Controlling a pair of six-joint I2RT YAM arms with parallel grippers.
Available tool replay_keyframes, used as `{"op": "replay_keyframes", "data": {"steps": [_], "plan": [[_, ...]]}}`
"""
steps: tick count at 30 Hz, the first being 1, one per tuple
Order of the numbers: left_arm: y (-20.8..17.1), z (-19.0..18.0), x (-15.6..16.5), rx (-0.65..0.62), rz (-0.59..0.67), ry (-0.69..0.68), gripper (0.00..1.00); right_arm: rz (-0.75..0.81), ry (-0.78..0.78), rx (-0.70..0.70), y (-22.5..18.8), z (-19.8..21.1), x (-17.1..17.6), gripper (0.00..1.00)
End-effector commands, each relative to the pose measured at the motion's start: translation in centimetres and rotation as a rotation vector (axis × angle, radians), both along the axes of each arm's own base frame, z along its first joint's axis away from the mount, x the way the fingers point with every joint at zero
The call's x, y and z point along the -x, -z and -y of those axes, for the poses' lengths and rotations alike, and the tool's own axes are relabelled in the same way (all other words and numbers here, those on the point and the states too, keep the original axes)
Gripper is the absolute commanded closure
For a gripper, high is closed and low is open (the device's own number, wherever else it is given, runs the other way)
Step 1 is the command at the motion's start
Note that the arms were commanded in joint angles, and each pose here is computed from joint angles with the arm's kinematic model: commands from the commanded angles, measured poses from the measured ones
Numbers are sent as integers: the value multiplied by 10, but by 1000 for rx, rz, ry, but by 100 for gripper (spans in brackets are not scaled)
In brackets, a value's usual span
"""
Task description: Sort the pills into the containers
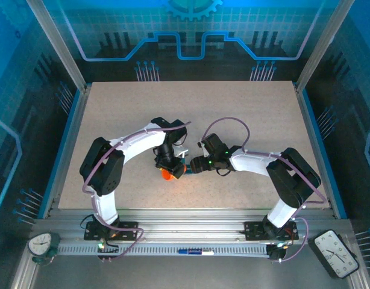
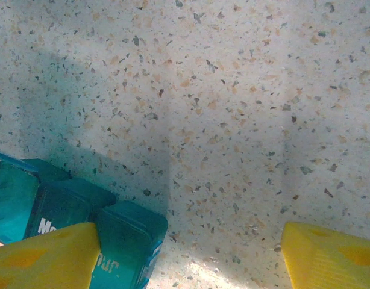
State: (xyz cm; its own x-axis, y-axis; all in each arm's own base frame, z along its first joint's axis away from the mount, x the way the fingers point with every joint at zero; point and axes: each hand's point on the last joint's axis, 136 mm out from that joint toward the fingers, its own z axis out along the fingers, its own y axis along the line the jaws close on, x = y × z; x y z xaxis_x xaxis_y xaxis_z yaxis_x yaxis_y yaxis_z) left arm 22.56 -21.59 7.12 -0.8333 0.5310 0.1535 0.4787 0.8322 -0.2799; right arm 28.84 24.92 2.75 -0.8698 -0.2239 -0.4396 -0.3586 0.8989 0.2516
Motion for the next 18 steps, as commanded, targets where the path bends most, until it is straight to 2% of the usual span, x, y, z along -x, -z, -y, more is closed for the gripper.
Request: {"op": "replay_keyframes", "data": {"steps": [1, 18], "plan": [[-4, -5, -1, -28, -17, 17, 100, -68, -4, 75, 23, 13, 20, 20], [-1, -6, -5, -59, -36, 41, 100, -70, -5, 78, 24, 14, 20, 20]]}}
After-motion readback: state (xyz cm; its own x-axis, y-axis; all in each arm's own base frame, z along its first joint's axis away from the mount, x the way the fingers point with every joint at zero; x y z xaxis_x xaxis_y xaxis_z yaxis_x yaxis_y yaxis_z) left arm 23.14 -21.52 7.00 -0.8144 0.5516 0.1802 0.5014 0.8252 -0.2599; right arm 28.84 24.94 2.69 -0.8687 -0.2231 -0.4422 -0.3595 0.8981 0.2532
